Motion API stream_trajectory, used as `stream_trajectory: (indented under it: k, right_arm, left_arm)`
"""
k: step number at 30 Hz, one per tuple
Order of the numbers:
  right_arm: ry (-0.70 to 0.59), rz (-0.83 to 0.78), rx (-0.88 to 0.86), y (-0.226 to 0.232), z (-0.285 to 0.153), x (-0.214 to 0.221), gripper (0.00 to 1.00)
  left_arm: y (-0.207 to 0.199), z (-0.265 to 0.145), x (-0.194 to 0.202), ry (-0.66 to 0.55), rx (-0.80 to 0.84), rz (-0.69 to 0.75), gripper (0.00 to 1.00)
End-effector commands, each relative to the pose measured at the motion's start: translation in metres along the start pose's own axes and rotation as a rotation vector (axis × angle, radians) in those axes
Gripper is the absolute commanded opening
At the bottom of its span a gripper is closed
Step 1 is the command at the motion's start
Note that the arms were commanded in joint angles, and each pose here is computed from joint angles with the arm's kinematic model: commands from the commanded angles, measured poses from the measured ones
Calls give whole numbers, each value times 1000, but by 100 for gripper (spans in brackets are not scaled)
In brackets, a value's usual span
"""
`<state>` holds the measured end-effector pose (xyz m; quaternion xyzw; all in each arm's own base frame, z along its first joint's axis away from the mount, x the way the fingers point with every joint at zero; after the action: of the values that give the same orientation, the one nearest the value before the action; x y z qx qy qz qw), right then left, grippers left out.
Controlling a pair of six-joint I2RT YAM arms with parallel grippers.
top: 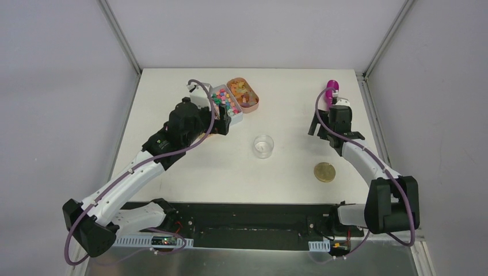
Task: Pack the candies
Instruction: Pick up the spatula from the center of the board.
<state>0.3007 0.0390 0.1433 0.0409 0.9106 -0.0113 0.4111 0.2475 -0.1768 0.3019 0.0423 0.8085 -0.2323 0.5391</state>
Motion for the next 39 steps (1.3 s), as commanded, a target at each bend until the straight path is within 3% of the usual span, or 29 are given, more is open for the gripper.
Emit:
stream_trajectory:
  k: [1, 8, 16, 24, 39]
  right_arm:
    - [-149, -60, 12, -7, 8, -44, 87]
    - [-156, -100, 9, -12, 28, -62, 87]
    - [-89, -74, 58, -36, 67, -76, 84]
    - [-52, -107, 30, -49, 96, -83, 76]
    - [130, -117, 71, -59, 154, -48, 60]
  left_arm:
    - [27, -9, 4, -51, -118, -24, 99]
    - [60, -13, -1, 2, 0, -235, 99]
    - [85, -1, 30, 77, -33, -398, 97]
    - [98, -15, 29, 42, -90, -265, 96]
    - [101, -12, 33, 59, -101, -250, 94]
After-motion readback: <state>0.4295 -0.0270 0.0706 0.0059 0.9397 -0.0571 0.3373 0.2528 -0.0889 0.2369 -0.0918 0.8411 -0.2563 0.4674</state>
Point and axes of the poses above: each gripper's point midway between its finger pads, its own z axis out along the fingers, its own y axis along the line the jaws close on, x = y × z, the point moved 6 cm from there along -z, back along the fingers, and after that the axes turned 8 degrees about -z, right-handed, at the moved point
